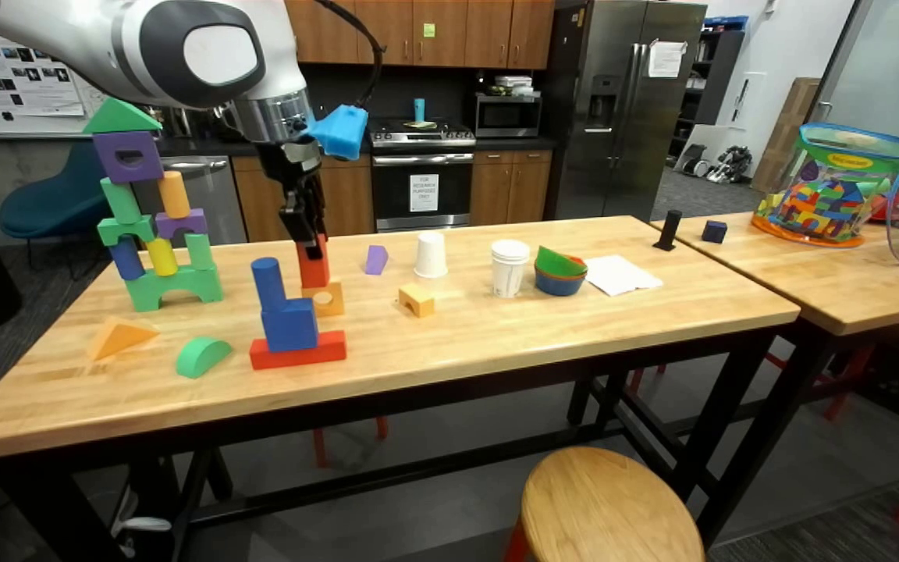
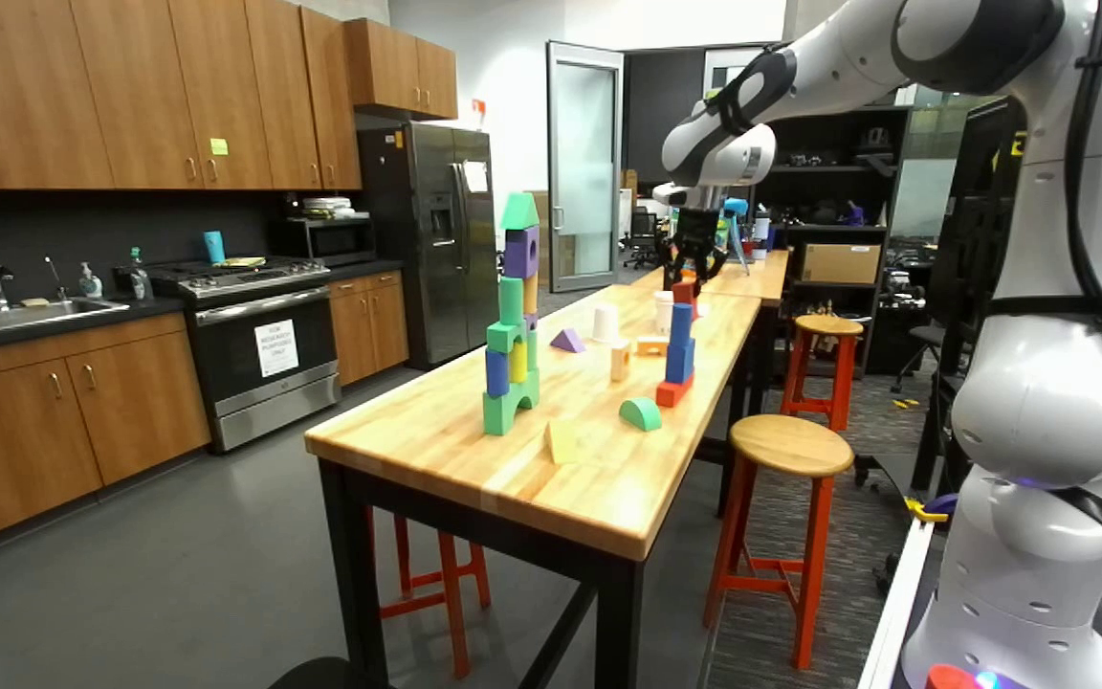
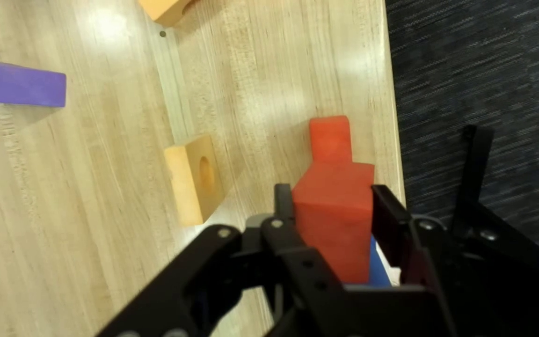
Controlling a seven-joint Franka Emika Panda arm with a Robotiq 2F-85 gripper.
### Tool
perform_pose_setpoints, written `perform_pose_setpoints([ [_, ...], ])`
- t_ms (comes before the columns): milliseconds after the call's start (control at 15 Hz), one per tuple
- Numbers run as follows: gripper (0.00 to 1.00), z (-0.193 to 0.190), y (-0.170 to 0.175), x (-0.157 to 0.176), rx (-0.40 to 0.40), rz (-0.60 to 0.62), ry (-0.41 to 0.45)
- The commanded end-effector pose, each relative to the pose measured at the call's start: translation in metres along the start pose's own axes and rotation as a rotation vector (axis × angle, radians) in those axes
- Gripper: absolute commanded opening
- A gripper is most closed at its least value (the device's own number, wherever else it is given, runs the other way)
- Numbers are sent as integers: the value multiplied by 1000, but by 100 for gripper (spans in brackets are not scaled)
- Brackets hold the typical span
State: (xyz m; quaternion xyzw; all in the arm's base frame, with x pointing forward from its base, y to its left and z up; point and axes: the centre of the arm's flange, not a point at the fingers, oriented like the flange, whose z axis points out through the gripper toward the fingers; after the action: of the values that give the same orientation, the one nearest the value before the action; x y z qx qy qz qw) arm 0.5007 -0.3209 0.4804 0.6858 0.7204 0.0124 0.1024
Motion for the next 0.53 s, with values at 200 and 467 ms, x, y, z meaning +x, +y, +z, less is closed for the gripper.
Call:
perform_pose_setpoints([
  [200, 19, 2, -4, 5, -20, 0, -13],
  [467, 19, 3, -2, 9, -21, 4, -18],
])
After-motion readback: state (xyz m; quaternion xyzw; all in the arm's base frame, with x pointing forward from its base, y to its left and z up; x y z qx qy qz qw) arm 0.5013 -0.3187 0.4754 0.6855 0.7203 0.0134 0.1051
